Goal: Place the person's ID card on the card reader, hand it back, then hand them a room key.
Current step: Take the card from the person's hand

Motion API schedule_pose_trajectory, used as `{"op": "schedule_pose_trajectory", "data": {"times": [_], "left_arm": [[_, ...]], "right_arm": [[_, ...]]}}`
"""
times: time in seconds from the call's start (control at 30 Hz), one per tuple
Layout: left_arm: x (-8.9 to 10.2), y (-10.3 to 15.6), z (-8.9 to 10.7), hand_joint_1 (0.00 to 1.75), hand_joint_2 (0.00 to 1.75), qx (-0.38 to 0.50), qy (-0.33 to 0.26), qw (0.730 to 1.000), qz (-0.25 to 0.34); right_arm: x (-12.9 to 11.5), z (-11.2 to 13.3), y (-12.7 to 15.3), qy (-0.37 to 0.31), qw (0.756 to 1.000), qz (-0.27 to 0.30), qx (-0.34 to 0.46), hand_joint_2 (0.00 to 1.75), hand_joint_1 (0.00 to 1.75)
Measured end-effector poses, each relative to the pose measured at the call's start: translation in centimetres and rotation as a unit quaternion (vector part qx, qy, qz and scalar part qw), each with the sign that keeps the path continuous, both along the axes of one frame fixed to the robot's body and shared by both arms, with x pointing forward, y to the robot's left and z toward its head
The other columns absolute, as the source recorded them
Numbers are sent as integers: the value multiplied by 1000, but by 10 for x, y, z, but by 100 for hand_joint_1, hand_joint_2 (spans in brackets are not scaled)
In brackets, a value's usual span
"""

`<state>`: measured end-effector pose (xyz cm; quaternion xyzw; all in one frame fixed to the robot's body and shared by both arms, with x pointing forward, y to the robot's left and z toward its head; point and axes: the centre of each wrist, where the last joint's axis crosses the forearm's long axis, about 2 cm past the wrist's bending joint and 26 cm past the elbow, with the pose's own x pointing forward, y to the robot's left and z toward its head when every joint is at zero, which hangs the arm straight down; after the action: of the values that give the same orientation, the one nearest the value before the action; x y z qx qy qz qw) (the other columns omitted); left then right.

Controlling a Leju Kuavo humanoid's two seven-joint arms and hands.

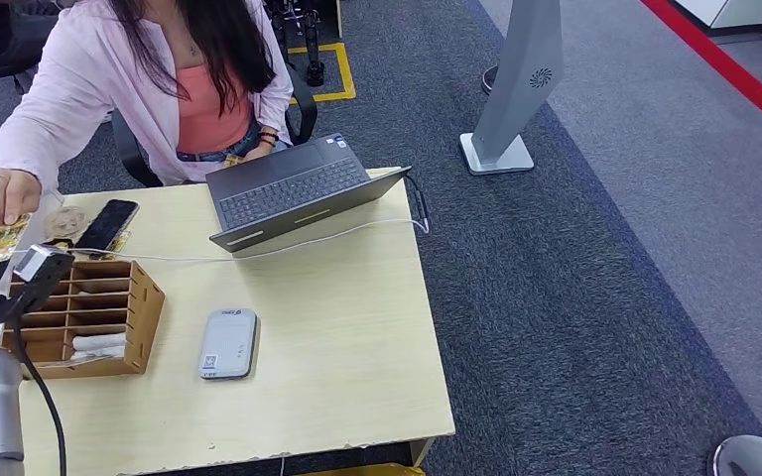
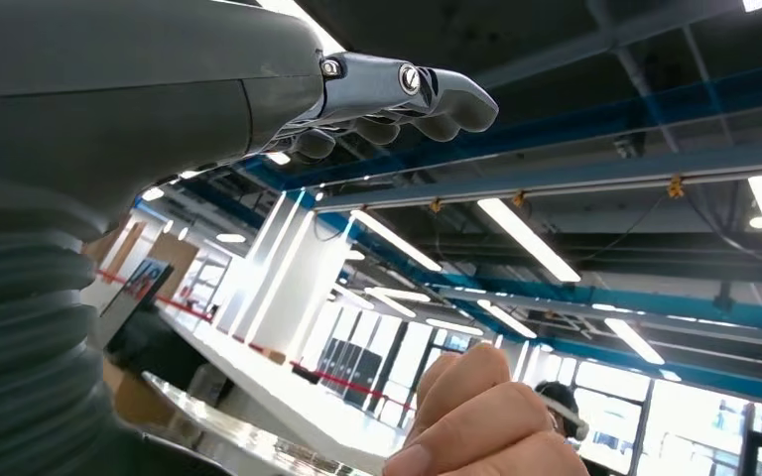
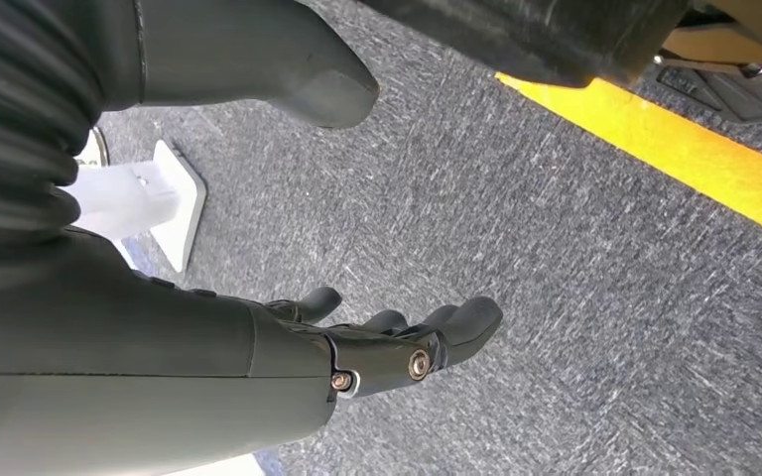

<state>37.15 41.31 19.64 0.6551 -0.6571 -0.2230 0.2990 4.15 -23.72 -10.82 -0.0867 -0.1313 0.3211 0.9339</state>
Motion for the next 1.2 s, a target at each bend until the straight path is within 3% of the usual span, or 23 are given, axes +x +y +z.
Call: {"op": "schedule_pose_trajectory", "data": {"times": [0.57,0.7,1.2], "left_arm": [[5,1,-5,0,175,4,17,1000,-1],[6,1,-6,175,175,3,19,1000,-1],[5,2,-6,175,175,3,15,1000,-9]], "right_arm": [[1,0,-1,1,1000,5,-1,175,0],[1,0,-1,1,1000,5,-1,175,0],[2,0,-1,-1,1000,5,1,175,0]]}}
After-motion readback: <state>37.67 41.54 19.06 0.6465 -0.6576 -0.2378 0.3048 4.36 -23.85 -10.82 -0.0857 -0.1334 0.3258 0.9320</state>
